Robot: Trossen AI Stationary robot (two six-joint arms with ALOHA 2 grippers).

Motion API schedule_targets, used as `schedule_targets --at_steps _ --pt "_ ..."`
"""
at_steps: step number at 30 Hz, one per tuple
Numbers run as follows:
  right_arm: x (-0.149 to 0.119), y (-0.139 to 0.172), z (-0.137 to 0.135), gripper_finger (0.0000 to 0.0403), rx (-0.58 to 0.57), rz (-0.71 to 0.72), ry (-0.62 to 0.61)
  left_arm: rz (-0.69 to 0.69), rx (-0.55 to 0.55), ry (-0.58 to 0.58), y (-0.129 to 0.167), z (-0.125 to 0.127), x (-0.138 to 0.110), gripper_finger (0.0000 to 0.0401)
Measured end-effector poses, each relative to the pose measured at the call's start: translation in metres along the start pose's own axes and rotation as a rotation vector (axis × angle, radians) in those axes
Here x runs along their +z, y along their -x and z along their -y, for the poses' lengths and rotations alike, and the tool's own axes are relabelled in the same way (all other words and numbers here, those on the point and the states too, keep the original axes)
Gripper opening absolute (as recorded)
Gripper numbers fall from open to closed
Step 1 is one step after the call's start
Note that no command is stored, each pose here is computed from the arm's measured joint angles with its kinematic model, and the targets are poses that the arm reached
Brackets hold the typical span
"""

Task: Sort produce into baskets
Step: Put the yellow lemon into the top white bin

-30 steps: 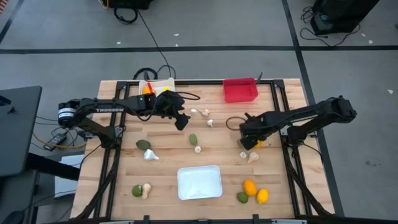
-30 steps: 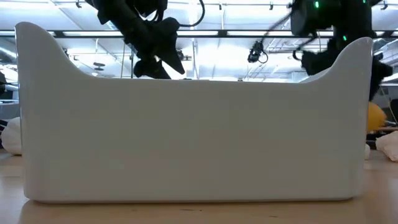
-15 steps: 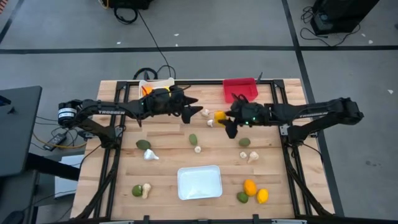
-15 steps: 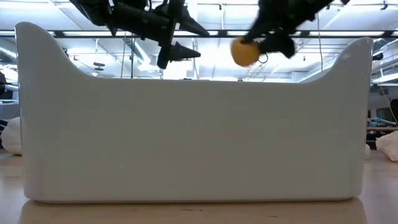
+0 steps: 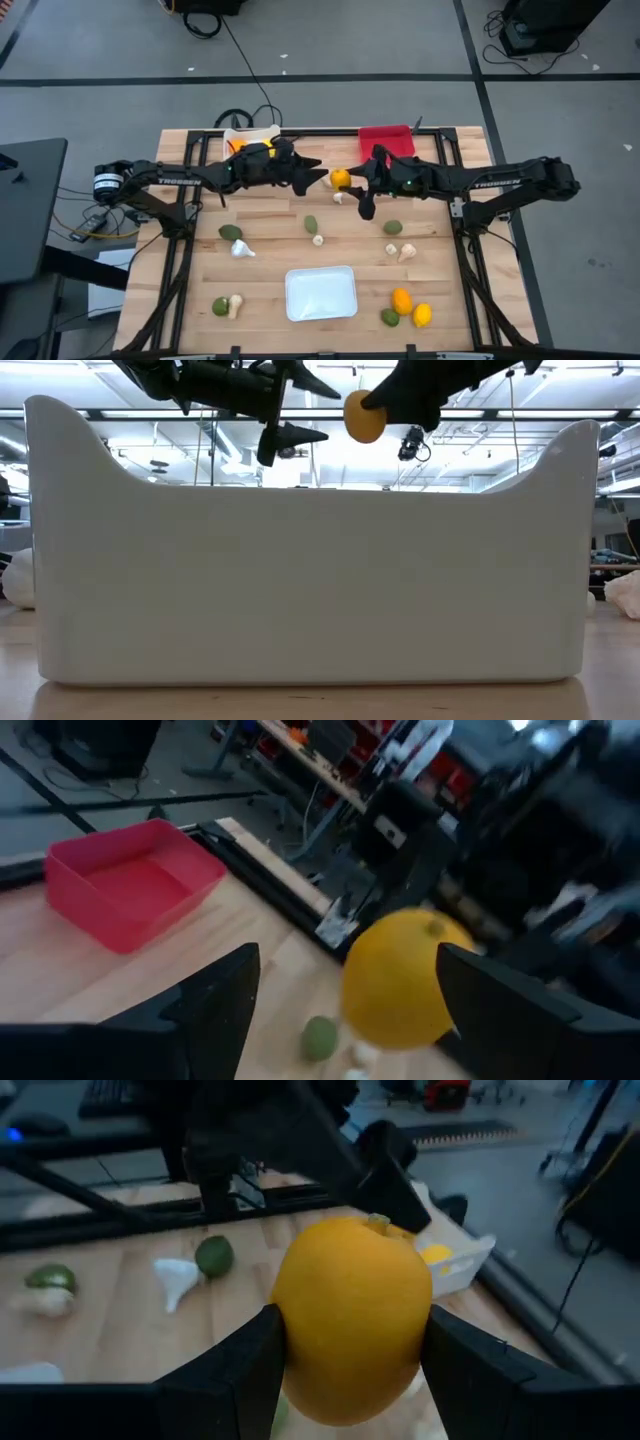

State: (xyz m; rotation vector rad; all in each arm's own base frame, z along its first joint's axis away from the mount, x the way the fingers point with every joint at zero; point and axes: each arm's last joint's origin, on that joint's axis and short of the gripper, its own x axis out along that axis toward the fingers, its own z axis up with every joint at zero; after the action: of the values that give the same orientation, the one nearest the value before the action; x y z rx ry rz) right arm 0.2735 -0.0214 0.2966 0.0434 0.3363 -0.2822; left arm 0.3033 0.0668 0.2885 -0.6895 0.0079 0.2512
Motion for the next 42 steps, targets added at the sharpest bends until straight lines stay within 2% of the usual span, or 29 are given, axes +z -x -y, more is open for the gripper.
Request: schedule_targets --at_steps 4,7,9,11,16,19,32,37,42 --pt "0.001 0.0 0.0 0.0221 -0.039 0.009 0.113 0.003 -0.004 0.105 0.0 0.0 0.0 0.0347" --pt "0.004 0.0 0.001 0.0221 -0.074 0.037 0.174 -0.026 -0.028 0.103 0.0 0.001 -0.001 0.0386" --pt "0.005 0.0 0.001 0.0221 -0.079 0.054 0.199 -0.024 -0.035 0.079 0.0 0.002 -0.001 0.0395" --pt "0.006 -0.001 0.001 0.0221 -0.079 0.064 0.207 -0.013 -0.043 0.046 0.0 0.002 0.0 0.0389" --pt "0.006 -0.002 0.001 0.0223 -0.049 0.062 0.191 0.067 -0.084 -0.154 0.001 0.014 0.002 0.0367" --pt "0.006 -0.002 0.001 0.0229 -0.047 0.061 0.194 0.096 -0.085 -0.161 0.001 0.018 0.002 0.0366" --pt "0.01 -0.002 0.002 0.024 -0.097 0.097 0.206 0.067 -0.064 -0.159 0.001 0.015 0.0 0.0395" --pt "0.01 -0.002 0.002 0.024 -0.093 0.101 0.204 0.053 -0.066 -0.258 -0.003 0.012 -0.004 0.0392" --pt "0.011 -0.001 0.002 0.0241 -0.093 0.111 0.199 0.003 -0.102 -0.265 -0.018 0.013 -0.007 0.039"
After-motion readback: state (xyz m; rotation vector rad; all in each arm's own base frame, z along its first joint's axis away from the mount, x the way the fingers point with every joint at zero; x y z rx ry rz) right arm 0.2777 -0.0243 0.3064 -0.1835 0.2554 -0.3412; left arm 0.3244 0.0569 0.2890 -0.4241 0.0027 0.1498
